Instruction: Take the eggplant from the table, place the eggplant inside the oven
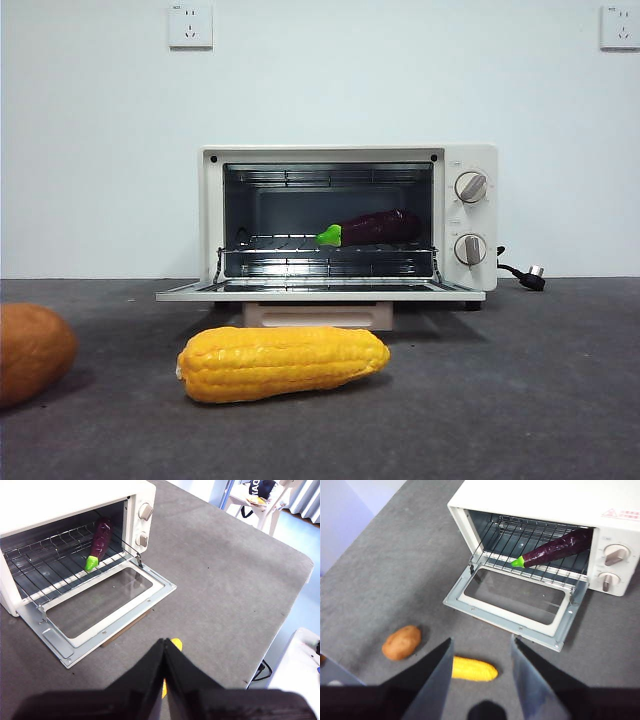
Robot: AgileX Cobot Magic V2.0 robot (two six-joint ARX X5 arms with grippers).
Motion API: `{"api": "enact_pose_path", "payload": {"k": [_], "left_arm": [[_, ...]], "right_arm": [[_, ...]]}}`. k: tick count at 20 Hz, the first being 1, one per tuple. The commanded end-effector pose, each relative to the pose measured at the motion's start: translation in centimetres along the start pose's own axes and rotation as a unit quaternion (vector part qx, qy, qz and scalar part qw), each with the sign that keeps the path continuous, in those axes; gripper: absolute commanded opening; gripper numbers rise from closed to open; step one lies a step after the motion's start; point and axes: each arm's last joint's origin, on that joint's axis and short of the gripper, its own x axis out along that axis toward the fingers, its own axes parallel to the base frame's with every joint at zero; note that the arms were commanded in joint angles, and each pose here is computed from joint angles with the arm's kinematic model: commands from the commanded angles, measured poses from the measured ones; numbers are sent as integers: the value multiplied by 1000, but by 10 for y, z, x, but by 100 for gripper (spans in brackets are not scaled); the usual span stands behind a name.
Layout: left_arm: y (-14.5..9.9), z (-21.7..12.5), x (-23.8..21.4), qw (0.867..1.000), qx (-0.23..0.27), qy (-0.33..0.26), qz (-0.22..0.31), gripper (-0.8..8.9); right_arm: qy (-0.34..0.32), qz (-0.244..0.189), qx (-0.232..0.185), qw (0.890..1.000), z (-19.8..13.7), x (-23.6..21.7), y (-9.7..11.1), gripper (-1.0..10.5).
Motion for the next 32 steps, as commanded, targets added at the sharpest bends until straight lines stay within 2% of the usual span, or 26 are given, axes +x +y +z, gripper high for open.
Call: {"api": "enact_pose_path", "payload": {"k": [1,6,10,14,21,27,32], "left_arm": [[1,0,2,1000,9,-1,-2,-6],[2,0,3,1000,8,0,-2,-6],[2,0,3,1000,8,0,-2,-6],[3,1,5,1000,9,-1,-2,-6],[12,6,16,1000,12,-4,8,-6],[31,10,40,1000,1,11,7,-6],[78,7,71,998,-43,29,39,-6]], "right_arm": [[-15,-13,-18,1000,-8,-20,2,190],[-33,-41,-22,998,-20,-45,4,186],[-19,-54,-19,998,-27,-51,4,177],[5,-62,-37,997,-32,-51,3,-21],[34,-64,-36,997,-37,-51,2,-12],[55,-57,-36,996,-46,-58,3,-12],[16,-52,-30,998,-59,-83,7,-12]]}}
